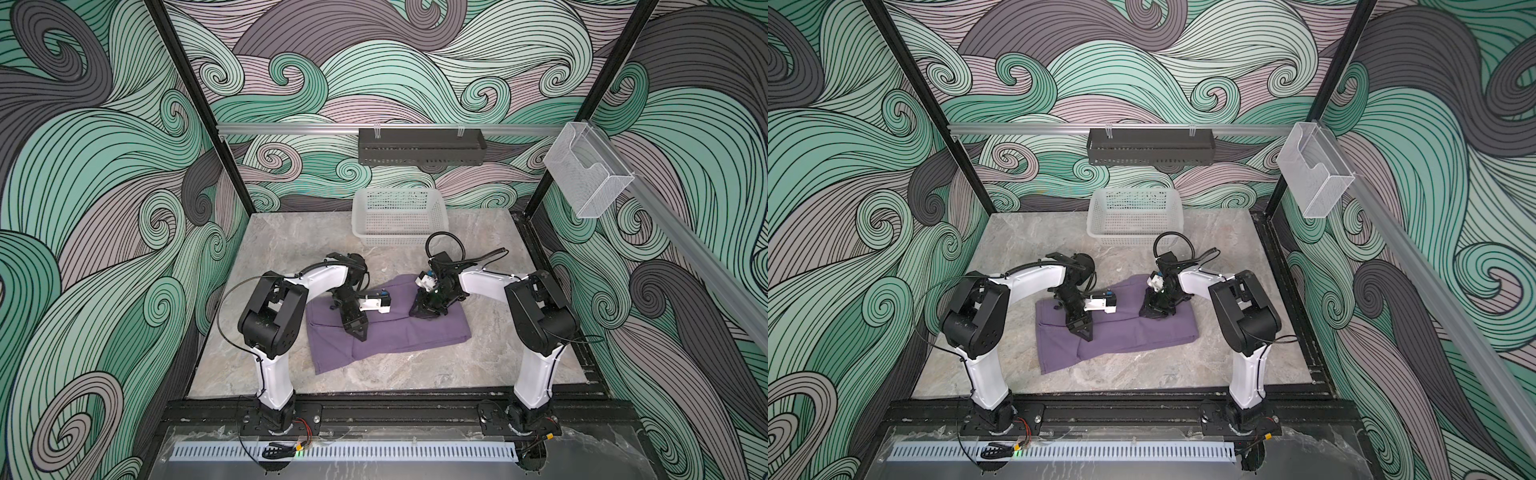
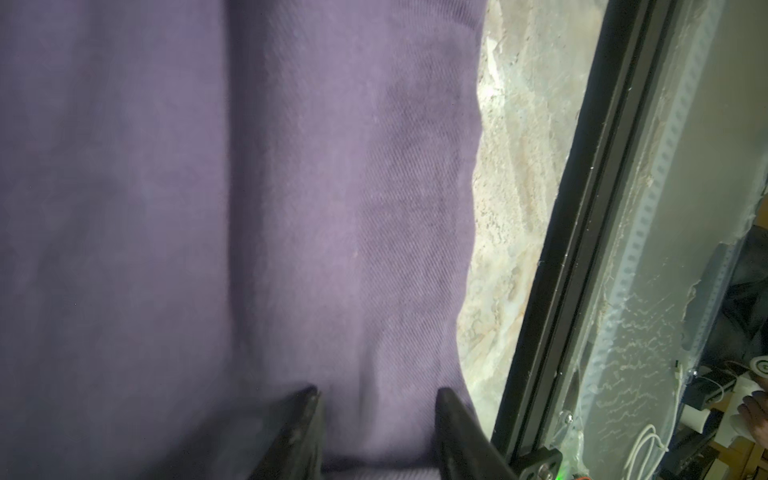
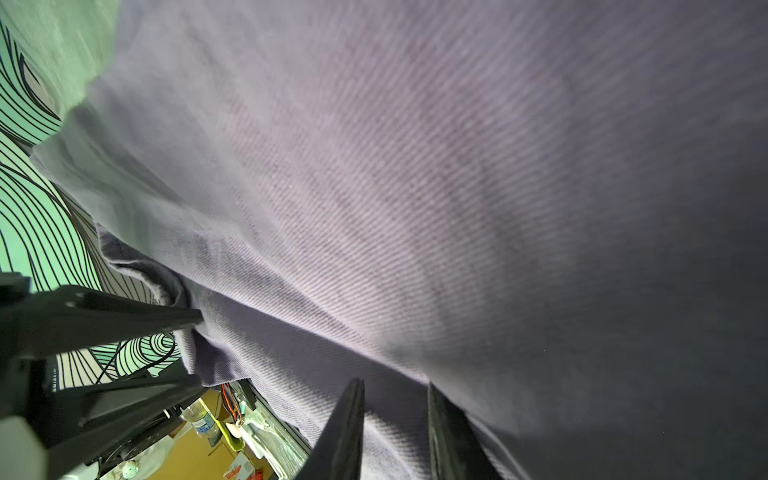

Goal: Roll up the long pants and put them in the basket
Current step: Adjust the long pant at the center of the board.

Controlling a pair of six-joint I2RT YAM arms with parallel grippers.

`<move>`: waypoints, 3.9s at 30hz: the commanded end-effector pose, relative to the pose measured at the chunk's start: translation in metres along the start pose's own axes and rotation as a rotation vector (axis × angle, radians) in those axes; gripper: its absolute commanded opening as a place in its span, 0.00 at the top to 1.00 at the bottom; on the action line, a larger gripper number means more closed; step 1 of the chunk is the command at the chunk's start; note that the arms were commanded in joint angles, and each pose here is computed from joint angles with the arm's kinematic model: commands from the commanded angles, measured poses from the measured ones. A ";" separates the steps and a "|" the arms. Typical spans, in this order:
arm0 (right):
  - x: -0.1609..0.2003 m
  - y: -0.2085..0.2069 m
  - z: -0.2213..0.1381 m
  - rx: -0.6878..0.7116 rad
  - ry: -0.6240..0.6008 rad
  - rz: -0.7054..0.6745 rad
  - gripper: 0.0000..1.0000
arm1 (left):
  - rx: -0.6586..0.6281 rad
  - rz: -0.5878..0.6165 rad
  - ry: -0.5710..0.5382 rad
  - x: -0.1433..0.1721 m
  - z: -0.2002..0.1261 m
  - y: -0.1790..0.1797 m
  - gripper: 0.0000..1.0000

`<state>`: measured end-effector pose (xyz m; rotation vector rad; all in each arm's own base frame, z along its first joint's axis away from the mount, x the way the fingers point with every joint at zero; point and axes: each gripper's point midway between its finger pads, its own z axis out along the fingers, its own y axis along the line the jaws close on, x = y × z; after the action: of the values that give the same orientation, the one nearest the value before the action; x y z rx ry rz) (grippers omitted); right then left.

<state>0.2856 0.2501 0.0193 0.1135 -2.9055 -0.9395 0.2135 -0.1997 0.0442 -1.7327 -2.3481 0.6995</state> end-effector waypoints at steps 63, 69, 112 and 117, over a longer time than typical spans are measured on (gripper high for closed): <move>0.069 0.202 0.107 -0.186 0.294 -0.555 0.61 | -0.552 -0.629 -0.018 0.187 -0.126 -0.023 0.55; -0.004 0.161 0.104 -0.234 0.157 -0.408 0.64 | -0.551 -0.632 -0.023 0.191 -0.119 -0.032 0.53; 0.210 0.065 0.063 0.065 0.477 -0.416 0.54 | -0.320 -0.690 -0.205 0.136 -0.121 -0.002 0.53; 0.202 0.117 0.086 -0.008 0.537 -0.513 0.55 | -0.362 -0.654 -0.149 0.152 -0.114 -0.016 0.53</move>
<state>0.0724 0.3675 0.0293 0.9026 -2.4438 -0.8122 0.2074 -0.0344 0.1227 -0.8627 -3.0439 0.3495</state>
